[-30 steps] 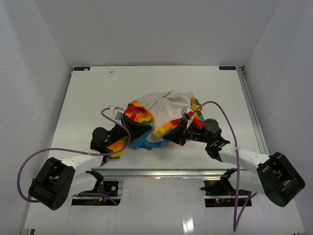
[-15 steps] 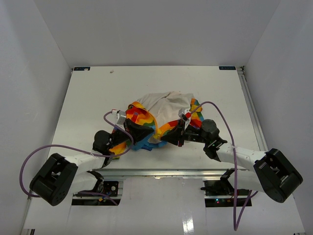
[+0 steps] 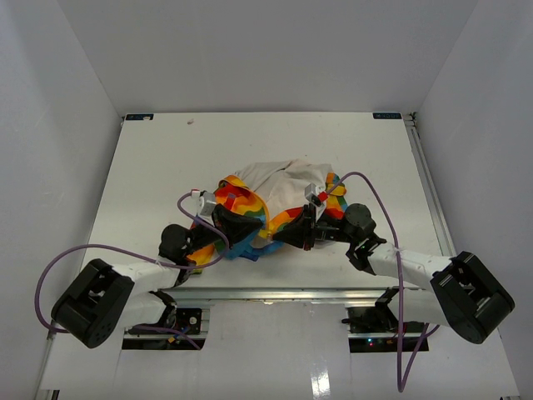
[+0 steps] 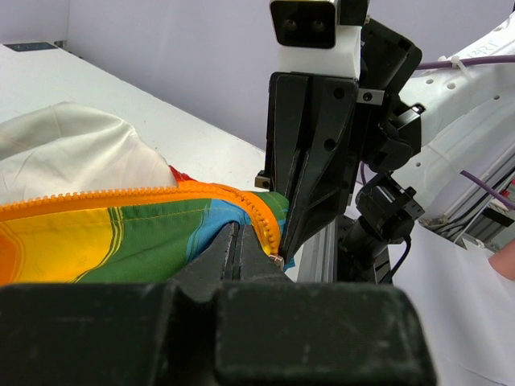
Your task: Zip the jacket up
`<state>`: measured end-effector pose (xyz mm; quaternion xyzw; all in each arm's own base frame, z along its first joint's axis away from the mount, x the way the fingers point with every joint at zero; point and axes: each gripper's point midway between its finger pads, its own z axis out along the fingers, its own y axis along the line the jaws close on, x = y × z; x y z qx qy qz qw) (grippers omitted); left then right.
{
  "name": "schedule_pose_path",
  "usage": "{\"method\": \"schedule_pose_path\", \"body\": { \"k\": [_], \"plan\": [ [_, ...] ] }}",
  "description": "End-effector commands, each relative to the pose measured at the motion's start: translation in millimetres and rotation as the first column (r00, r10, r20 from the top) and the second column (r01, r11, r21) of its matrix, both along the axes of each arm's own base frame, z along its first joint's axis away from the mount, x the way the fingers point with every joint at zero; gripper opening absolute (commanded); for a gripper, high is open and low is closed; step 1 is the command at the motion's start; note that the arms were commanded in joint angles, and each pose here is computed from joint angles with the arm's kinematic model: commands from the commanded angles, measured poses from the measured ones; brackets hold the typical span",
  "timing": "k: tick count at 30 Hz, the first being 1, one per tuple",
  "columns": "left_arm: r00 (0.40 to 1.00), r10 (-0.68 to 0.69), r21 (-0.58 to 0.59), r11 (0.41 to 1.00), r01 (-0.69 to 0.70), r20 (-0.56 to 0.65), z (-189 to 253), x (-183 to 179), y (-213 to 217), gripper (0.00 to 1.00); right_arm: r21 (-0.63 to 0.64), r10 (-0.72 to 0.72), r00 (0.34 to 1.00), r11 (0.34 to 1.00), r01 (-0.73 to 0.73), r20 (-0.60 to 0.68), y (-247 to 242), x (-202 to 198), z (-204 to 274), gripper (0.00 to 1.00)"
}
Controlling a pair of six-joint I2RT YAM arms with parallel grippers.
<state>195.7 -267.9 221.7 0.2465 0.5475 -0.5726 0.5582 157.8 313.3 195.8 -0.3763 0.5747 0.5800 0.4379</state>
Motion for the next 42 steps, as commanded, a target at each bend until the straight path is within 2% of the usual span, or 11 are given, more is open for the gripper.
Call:
{"method": "schedule_pose_path", "body": {
  "k": [1,17,29,42],
  "plan": [
    [0.998,-0.005,-0.022,1.0,0.006,0.07,9,-6,0,0.0,0.059,0.048,0.998,0.997,-0.05,0.04,2,-8,15,0.08],
    [0.992,-0.028,-0.045,0.998,0.034,0.121,14,-20,4,0.0,0.073,0.045,0.999,0.996,-0.047,0.026,4,-6,17,0.08],
    [0.986,0.034,-0.104,0.994,-0.017,0.163,30,-23,15,0.0,0.065,0.054,0.998,0.996,-0.054,0.009,5,-7,12,0.08],
    [0.983,0.027,-0.128,0.992,-0.004,0.18,35,-27,16,0.0,0.072,0.074,0.997,0.995,-0.073,-0.008,8,-8,12,0.08]
  ]
}}
